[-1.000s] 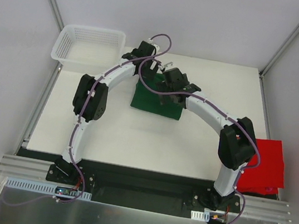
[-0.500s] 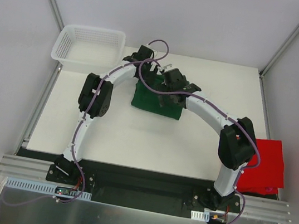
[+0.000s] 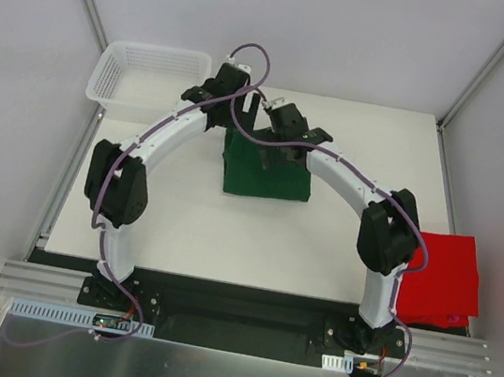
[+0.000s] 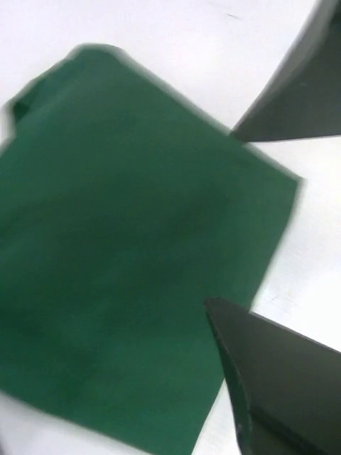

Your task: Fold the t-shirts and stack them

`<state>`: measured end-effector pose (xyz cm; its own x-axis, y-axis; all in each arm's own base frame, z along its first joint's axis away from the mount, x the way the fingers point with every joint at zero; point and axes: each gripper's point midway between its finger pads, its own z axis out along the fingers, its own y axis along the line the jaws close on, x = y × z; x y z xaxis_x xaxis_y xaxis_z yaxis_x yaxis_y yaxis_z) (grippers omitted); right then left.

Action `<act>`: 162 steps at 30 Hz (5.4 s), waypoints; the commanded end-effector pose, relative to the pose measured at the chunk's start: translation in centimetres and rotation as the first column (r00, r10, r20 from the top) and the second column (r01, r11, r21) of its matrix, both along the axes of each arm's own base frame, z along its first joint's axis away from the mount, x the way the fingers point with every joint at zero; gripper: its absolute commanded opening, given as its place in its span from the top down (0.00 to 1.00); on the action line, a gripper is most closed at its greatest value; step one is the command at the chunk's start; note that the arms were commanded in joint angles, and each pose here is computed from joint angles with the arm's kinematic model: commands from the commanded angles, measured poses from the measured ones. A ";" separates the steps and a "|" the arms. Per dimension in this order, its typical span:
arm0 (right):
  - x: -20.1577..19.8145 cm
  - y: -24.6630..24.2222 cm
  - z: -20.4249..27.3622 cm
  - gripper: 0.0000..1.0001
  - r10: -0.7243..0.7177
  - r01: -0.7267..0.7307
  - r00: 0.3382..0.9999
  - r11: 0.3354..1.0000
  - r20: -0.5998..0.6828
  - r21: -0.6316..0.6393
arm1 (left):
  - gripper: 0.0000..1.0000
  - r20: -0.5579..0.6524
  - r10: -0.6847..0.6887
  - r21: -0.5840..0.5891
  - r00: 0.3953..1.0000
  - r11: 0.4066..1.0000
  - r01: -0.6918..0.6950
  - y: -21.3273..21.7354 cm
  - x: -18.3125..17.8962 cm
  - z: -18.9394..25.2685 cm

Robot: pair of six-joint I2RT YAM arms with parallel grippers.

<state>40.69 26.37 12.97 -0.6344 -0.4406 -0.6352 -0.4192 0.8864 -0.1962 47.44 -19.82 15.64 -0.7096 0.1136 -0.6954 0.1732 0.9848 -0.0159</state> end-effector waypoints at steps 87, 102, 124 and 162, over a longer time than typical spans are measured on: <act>-11.9 1.1 -6.4 0.04 0.086 -0.098 0.931 0.995 -0.354 -0.016 | 0.01 -0.275 -0.035 -0.675 0.961 0.718 -0.168 0.3 -24.1 -3.8; -11.6 2.9 -8.9 0.04 0.159 -0.077 0.876 0.978 -0.456 0.194 | 0.01 0.030 -0.177 -0.927 0.984 0.362 0.093 -3.8 -21.0 -1.3; -11.8 3.3 -9.5 0.04 0.176 -0.086 0.861 0.975 -0.478 0.204 | 0.01 -0.048 -0.178 -0.835 0.983 0.547 0.059 -3.0 -20.1 -3.7; -12.5 3.1 -10.9 0.04 0.173 -0.088 0.839 0.979 -0.516 0.186 | 0.01 -0.157 -0.173 -0.808 0.972 0.588 -0.026 -2.7 -20.4 -7.4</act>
